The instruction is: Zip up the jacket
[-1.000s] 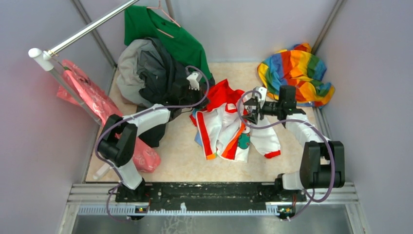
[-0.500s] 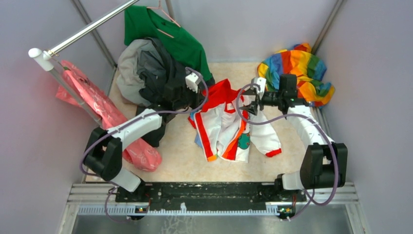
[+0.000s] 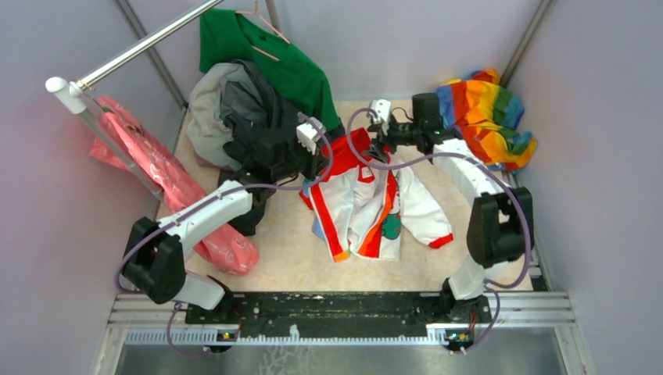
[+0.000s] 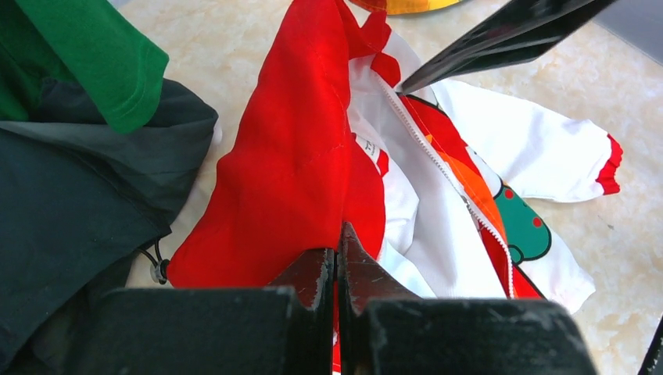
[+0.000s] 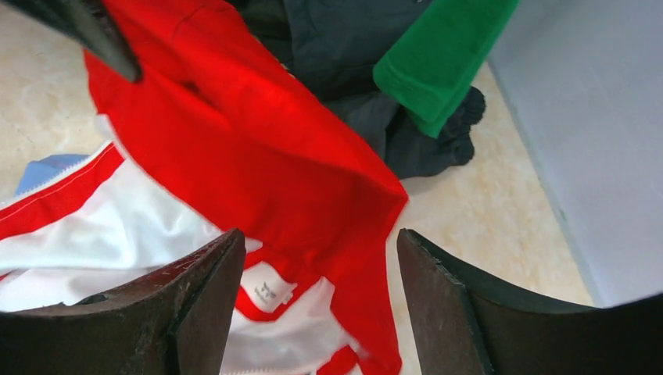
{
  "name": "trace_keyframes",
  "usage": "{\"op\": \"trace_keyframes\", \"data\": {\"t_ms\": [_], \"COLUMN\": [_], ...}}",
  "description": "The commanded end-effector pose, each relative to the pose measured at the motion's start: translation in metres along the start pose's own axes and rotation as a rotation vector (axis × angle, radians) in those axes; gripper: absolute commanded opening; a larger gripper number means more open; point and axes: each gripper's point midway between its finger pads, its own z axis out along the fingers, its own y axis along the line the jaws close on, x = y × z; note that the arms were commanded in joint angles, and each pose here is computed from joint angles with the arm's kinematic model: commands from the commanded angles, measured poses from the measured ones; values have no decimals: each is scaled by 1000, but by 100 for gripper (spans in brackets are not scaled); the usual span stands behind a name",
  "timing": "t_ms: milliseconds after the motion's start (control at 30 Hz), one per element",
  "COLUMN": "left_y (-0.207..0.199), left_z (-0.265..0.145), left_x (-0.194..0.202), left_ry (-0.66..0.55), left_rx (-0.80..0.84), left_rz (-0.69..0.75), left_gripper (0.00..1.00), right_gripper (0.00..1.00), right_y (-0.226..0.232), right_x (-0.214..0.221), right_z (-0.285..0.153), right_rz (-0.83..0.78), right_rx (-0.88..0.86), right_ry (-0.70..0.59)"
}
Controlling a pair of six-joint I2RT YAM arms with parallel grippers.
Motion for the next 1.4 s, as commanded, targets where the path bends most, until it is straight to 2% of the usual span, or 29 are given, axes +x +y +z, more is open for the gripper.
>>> {"op": "trace_keyframes", "data": {"t_ms": [0,200,333,433,533,567,600,733,833,1000,1067,1233,1367], "left_y": [-11,-14,-14,-13,-11,-11,-10,-9,-11,-18,-25,-42,-41], "left_z": [-8,-14,-15,-16,-17,-17,-18,-25,-36,-62,-71,-90,-95], "left_x": [-4,3,6,8,8,7,7,2,-6,-19,-23,-26,-15], "left_ry": [-19,-10,-4,0,-4,-5,-10,-39,-100,-220,-260,-317,-298], "left_rx": [37,45,40,35,22,17,12,-8,-22,-20,9,97,96], "left_rz": [32,31,32,27,21,19,14,-5,-55,-192,-272,-373,-361], "left_gripper": [0,0,0,0,0,0,2,26,53,89,97,98,98], "right_gripper": [71,63,51,35,5,0,0,0,0,0,0,0,0], "right_y": [-17,-31,-30,-24,-9,-4,2,13,16,19,22,23,21], "right_x": [-12,-21,-33,-45,-60,-64,-68,-81,-93,-111,-113,-117,-122], "right_z": [31,53,55,51,44,42,39,29,18,0,-2,-4,-7], "right_rz": [-52,-59,-70,-82,-94,-93,-92,-38,-13,32,45,84,98], "right_rx": [32,36,16,-18,-73,-93,-108,-105,-82,-52,-52,-43,-28], "right_ry": [35,40,11,-18,-64,-80,-96,-133,-150,-184,-190,-205,-212]}}
